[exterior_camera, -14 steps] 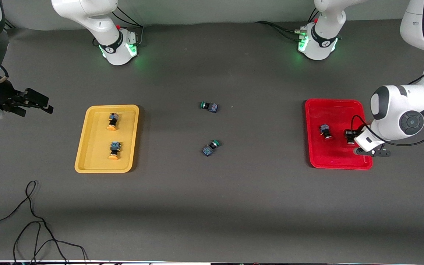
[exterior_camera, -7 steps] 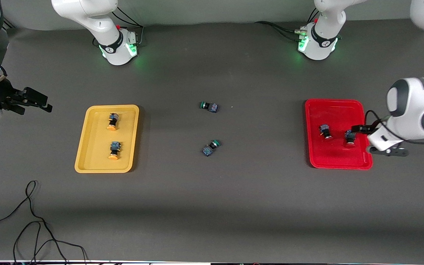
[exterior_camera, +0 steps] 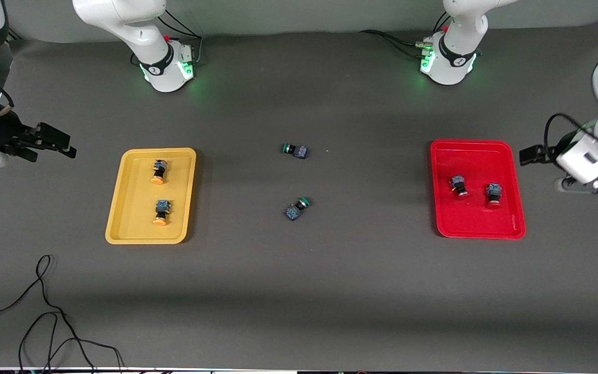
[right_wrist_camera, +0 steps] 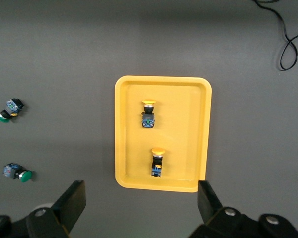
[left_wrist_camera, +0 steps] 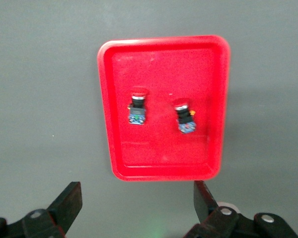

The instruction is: Place red and yellow buttons in trays

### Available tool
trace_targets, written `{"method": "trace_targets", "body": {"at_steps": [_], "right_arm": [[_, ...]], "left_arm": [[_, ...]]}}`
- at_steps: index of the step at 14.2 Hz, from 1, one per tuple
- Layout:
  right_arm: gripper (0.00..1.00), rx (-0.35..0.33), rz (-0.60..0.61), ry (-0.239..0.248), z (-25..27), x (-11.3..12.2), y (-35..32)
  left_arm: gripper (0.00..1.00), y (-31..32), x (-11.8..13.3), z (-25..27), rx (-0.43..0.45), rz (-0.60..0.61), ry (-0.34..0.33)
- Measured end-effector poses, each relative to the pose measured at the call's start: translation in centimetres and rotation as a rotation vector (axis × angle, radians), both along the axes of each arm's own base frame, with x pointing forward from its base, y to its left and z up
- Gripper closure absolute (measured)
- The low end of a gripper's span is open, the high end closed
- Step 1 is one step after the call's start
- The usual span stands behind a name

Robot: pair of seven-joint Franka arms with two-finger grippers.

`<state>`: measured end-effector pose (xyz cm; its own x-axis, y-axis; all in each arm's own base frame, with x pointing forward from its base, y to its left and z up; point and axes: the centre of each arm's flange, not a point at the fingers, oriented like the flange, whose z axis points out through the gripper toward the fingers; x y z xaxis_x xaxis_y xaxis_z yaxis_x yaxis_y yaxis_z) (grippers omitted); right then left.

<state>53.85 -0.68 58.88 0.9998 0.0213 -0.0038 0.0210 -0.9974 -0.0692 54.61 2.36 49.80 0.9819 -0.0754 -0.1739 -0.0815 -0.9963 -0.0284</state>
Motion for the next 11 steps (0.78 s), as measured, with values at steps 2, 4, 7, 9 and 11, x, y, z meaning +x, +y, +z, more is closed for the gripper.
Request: {"method": "trace_targets", "body": {"at_steps": [2, 4, 7, 9, 11], "right_arm": [[0.0, -0.013, 0.009, 0.005, -0.2, 0.1, 0.5], [0.0, -0.015, 0.015, 0.005, -0.3, 0.1, 0.7], [0.0, -0.016, 0.021, 0.001, -0.1, 0.1, 1.1], [0.0, -0.016, 0.021, -0.004, 0.1, 0.1, 1.1], [0.0, -0.016, 0.02, -0.004, 0.2, 0.1, 1.0]], "left_arm": [[0.0, -1.5, 0.3, 3.6, -0.032, -0.01, -0.021], [0.0, -2.8, 0.6, 5.3, -0.045, -0.029, -0.044], [0.0, -4.4, 0.7, 5.4, -0.046, -0.055, -0.047], [0.0, -4.4, 0.8, 5.7, -0.045, -0.054, -0.053], [0.0, -4.3, 0.9, 6.0, -0.045, -0.052, -0.06]]}}
